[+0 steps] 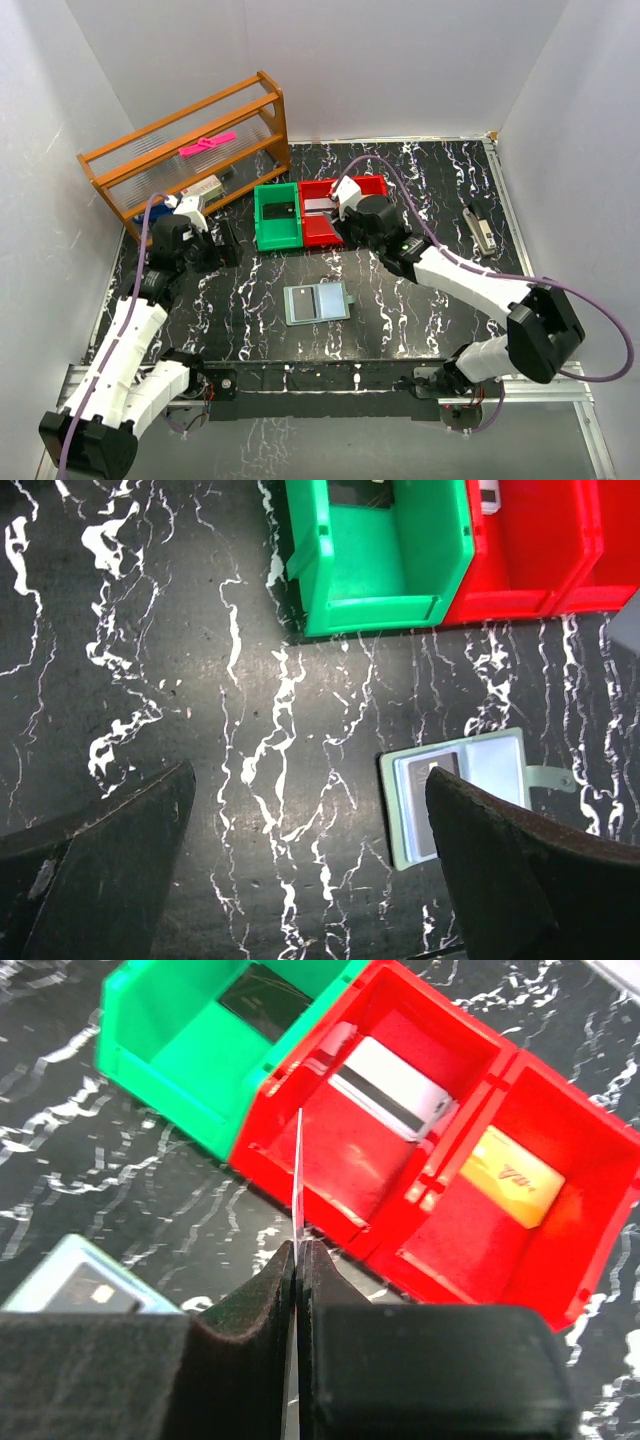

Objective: Take the credit cards out of the card holder

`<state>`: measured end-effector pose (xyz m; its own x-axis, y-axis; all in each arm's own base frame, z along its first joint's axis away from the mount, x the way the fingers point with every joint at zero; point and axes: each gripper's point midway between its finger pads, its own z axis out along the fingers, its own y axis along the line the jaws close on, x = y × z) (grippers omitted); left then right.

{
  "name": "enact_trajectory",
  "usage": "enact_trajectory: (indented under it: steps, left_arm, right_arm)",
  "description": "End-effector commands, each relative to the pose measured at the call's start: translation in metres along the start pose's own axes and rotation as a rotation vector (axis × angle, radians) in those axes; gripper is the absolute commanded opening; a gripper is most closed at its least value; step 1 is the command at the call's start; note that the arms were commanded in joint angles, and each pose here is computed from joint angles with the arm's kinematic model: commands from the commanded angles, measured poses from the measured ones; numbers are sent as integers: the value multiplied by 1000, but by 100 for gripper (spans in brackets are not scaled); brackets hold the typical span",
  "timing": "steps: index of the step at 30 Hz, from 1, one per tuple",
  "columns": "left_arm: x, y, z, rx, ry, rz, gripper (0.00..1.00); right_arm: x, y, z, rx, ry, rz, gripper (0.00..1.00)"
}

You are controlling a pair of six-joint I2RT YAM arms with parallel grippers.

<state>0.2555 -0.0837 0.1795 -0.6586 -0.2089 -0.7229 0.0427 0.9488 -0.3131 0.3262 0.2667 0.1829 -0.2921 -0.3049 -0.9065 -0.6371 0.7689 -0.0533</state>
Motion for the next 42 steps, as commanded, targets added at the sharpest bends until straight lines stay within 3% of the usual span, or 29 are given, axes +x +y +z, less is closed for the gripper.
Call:
enact_trajectory:
  steps: [1,8,15,42]
  left_arm:
    - [17,14,-1,-30,-7,40,99]
    - [10,10,7,6,-60,67,99]
    - [10,4,8,40,-63,82,99]
    - [8,3,6,55,-84,96,99]
  right_arm:
    - [-49,-24,15,87,-117,-266,0]
    - [-43,-27,61,40,-11,-466,0]
    - [-24,-44,102,62,93,-559,0]
    - [-8,-79,187,143,114,-830,0]
